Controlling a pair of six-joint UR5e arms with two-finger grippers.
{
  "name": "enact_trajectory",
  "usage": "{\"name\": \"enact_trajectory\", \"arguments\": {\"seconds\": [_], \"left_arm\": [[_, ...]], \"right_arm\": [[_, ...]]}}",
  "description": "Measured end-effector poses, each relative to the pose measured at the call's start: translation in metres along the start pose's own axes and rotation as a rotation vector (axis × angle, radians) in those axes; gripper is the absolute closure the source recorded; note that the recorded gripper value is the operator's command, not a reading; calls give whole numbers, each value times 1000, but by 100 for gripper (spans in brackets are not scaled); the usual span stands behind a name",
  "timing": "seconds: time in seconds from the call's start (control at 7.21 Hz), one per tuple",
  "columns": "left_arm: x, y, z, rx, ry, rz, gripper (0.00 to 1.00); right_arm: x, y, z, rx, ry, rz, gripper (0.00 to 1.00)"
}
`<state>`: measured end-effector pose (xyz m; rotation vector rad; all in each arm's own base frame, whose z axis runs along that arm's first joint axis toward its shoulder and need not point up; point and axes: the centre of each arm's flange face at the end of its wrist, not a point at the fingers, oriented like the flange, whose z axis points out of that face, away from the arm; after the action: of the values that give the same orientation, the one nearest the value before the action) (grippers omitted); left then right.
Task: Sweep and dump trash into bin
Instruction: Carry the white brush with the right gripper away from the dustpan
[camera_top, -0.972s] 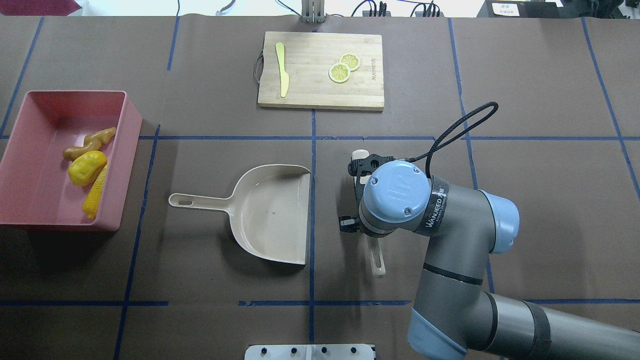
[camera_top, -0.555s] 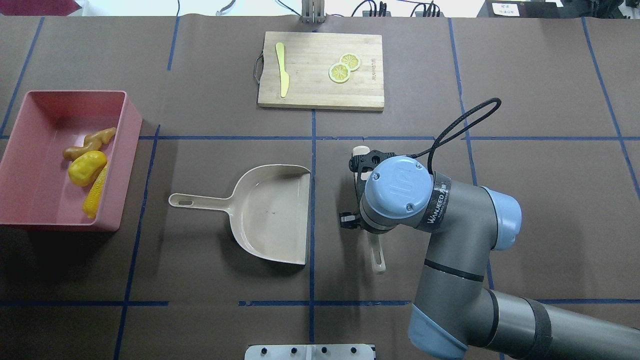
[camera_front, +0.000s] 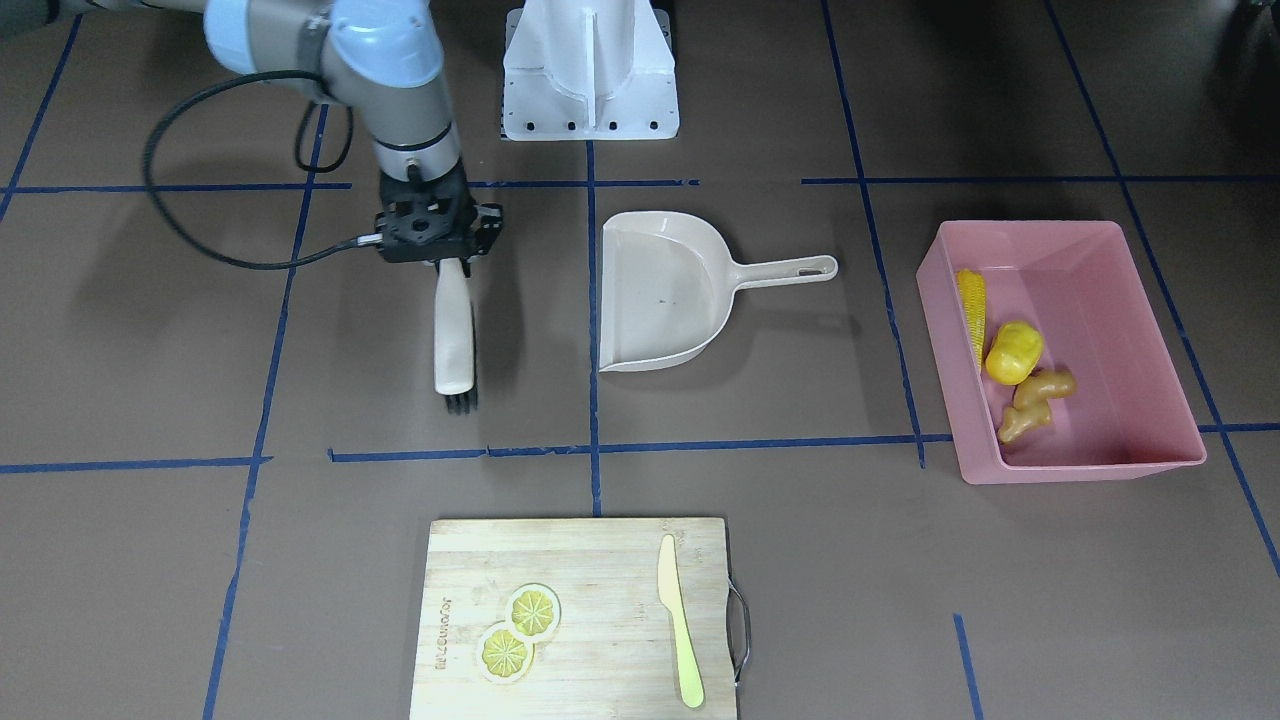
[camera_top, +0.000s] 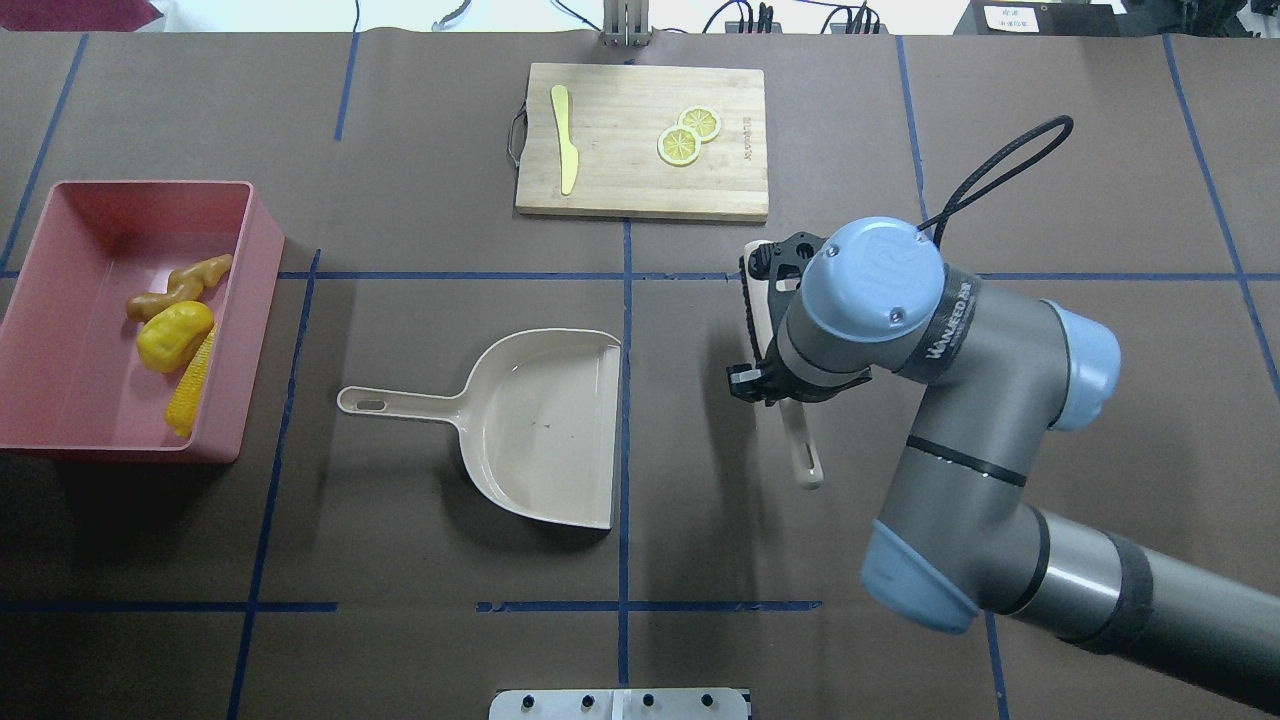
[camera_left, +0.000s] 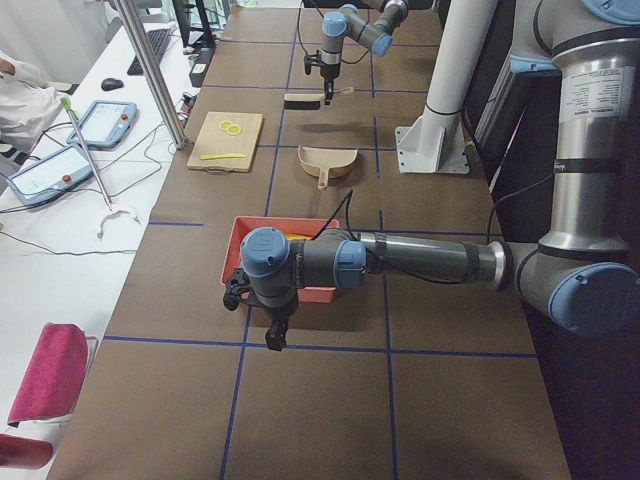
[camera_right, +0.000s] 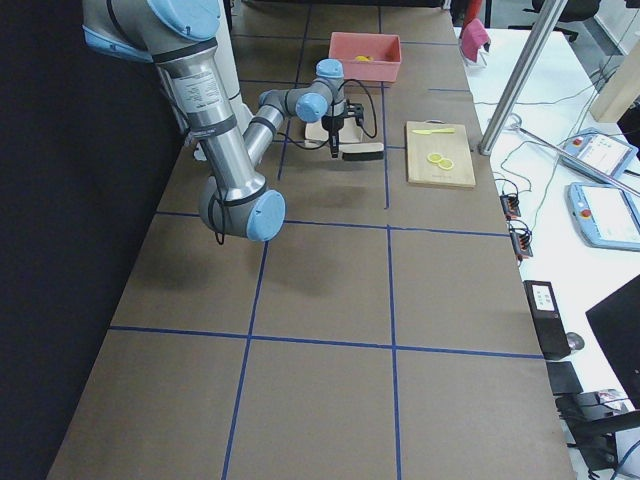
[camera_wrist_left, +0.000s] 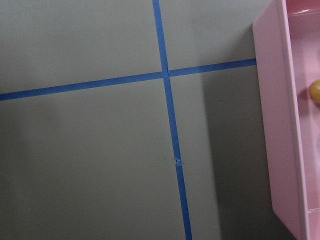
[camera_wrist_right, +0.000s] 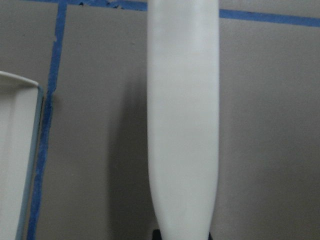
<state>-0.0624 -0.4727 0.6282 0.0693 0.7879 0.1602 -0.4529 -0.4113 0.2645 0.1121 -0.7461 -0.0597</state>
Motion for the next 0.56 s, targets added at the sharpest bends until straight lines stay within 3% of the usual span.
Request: {"name": "enact_trajectory", "arguments": {"seconds": [0.28,0.56], "left_arm": [[-7,5,0,8,-72,14,0],[-3,7,-1,15,-49,14,0]], "right_arm": [[85,-26,-9,-21,32,-30,100],[171,-35,-24,-34,58,-42,100]]}}
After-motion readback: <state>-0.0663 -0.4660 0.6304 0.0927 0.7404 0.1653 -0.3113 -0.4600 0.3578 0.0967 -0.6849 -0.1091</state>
